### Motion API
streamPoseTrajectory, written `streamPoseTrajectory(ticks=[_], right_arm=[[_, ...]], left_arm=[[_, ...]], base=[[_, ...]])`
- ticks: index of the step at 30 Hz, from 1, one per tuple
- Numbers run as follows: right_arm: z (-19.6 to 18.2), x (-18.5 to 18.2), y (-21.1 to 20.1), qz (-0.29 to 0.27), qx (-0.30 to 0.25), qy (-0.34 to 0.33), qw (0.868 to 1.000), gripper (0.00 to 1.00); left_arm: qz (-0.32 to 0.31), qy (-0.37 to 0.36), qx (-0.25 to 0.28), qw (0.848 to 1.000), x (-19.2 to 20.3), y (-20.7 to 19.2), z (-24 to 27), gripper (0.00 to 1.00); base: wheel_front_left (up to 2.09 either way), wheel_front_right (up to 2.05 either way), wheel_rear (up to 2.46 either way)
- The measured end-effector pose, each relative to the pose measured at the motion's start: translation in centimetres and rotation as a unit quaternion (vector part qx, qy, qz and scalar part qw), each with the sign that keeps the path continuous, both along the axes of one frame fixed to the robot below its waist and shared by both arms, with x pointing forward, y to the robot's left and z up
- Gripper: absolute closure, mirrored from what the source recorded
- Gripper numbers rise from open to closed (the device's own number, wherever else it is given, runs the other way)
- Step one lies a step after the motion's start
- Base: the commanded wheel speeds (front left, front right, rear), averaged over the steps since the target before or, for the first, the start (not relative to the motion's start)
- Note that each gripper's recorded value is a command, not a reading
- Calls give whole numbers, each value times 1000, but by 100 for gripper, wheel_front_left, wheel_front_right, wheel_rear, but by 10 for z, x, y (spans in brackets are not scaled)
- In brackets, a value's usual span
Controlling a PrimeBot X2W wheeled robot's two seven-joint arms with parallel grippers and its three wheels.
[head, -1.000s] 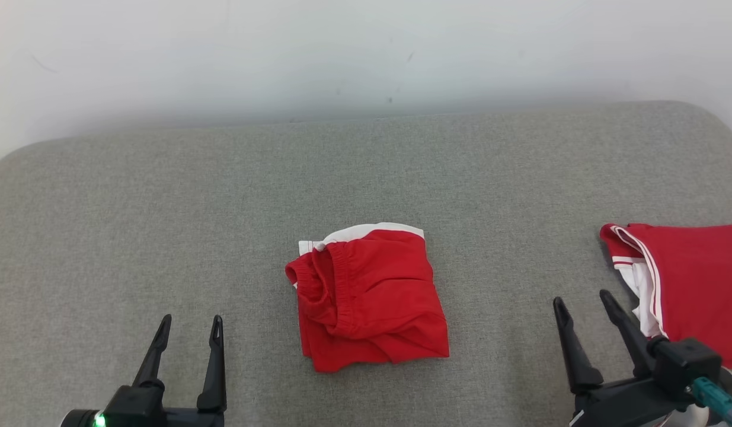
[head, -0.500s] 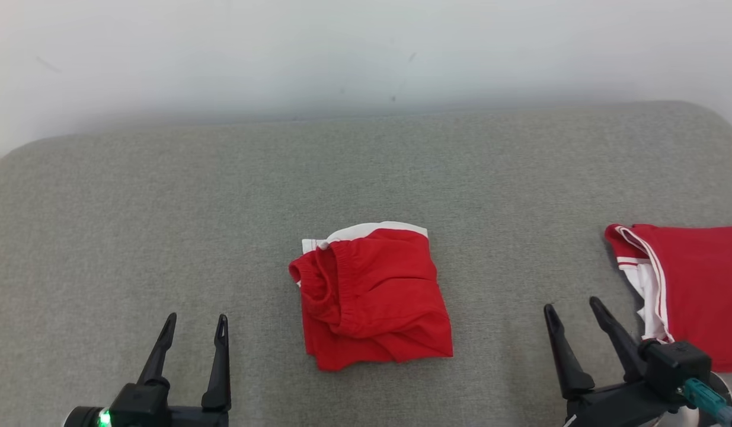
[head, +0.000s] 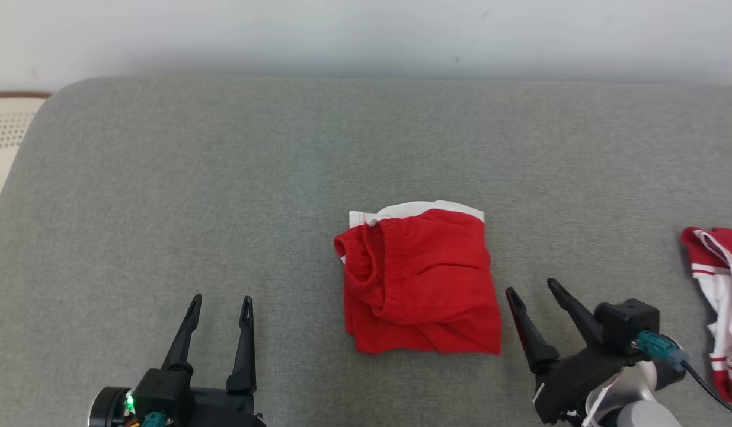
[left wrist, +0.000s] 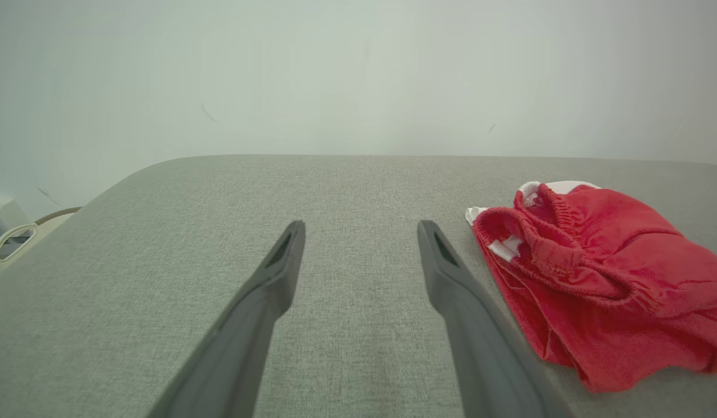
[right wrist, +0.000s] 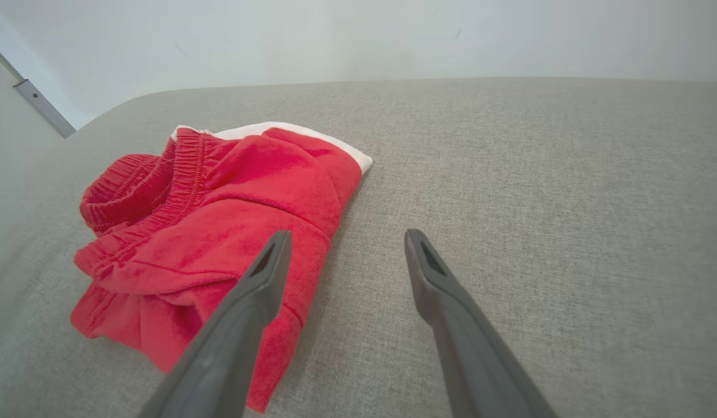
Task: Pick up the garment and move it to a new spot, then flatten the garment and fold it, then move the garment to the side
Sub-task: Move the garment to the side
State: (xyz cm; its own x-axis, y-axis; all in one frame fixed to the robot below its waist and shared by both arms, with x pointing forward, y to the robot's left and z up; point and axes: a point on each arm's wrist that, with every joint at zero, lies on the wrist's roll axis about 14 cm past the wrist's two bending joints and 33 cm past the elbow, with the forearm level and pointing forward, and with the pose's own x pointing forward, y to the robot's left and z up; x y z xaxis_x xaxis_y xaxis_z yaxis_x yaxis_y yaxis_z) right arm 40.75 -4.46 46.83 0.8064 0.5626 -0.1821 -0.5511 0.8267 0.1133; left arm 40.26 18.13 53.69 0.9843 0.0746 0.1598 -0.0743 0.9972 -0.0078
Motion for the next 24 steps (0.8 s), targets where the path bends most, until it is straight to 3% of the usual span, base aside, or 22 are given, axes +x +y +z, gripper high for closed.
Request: streamPoseTrajectory(ticks=[14, 15, 17, 24], right_arm=[[-57, 8, 46, 63, 3, 117, 991, 0], [-58, 7, 47, 65, 7, 122, 990, 30], [-58, 7, 48, 66, 11, 124, 990, 100], [-51, -3, 44, 68, 11, 120, 990, 100]], left_arm=[[29, 25, 4, 999, 7, 17, -20, 0], [30, 27, 4, 999, 7, 18, -22, 0], [32, 29, 4, 999, 7, 19, -23, 0], [24, 21, 2, 999, 12, 13, -19, 0]], base=[[0, 0, 0], [0, 0, 0], [0, 0, 0], [0, 0, 0]])
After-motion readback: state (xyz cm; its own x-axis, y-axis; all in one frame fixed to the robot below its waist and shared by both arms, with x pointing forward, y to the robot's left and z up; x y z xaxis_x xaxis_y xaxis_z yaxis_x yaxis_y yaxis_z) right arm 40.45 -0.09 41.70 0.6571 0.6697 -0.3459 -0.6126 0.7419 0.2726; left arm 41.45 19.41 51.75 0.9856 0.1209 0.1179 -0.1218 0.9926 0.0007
